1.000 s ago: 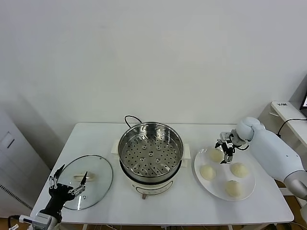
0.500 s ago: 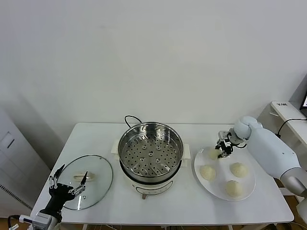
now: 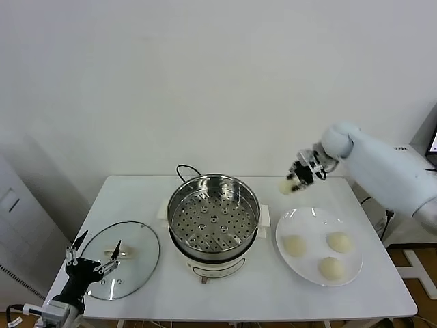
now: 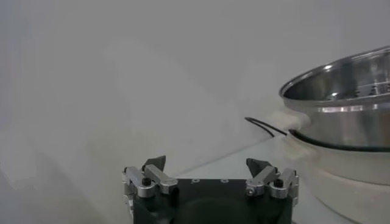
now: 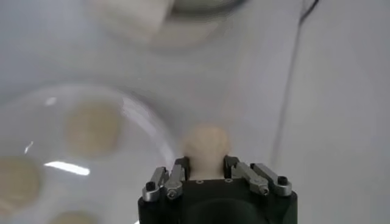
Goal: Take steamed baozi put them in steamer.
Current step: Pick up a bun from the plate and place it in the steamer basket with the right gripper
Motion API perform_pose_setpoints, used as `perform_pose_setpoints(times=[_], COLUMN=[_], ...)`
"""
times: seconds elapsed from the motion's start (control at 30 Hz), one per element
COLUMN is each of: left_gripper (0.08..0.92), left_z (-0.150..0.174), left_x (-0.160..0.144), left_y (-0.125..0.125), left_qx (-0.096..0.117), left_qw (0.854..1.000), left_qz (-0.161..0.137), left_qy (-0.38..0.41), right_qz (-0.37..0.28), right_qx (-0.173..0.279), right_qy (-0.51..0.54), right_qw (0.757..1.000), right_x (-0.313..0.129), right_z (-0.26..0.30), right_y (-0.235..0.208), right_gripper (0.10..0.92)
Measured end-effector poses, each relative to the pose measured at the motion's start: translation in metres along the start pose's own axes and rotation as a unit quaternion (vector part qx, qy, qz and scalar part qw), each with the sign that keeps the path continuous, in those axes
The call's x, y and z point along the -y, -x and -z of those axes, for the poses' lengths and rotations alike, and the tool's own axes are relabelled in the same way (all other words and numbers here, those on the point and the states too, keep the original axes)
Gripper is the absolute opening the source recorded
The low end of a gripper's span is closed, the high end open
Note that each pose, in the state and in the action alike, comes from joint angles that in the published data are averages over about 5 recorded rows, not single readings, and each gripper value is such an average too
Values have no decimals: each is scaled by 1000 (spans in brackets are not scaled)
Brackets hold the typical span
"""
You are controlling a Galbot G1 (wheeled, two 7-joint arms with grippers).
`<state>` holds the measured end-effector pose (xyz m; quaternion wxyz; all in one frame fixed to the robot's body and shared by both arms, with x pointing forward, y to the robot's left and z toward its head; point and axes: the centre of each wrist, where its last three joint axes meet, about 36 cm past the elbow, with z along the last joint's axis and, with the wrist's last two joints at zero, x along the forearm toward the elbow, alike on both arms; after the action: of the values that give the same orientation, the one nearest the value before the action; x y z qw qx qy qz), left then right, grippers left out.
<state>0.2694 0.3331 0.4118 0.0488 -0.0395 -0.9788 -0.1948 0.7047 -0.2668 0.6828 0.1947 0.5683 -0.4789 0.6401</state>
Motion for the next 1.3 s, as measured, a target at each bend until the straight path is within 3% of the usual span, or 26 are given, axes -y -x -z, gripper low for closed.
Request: perform_pose_setpoints(times=[0.2, 0.47, 0.93, 1.1, 1.3], left_gripper=[823, 823, 823, 823, 823], left_z=[1, 2, 6, 5, 5], left_x=[2, 2, 0, 0, -1], left_y=[-2, -2, -1, -1, 0], left_qx=[0, 3, 7, 6, 7], left_qw=[1000, 1000, 1000, 1000, 1000], left_qz=[2, 4, 0, -1, -3], left_qy=[-5, -5, -1, -1, 1], right_qz=[5, 22, 51, 55, 45], right_qx=[15, 23, 45, 50, 52], right_qy=[-113, -257, -391, -415, -436], right_qw=[994, 966, 918, 907, 897], right_x=[35, 53, 42, 40, 42], right_z=[63, 124, 161, 166, 171], right_y=[-8, 30, 109, 125, 129], right_gripper=[365, 366, 371, 425, 583])
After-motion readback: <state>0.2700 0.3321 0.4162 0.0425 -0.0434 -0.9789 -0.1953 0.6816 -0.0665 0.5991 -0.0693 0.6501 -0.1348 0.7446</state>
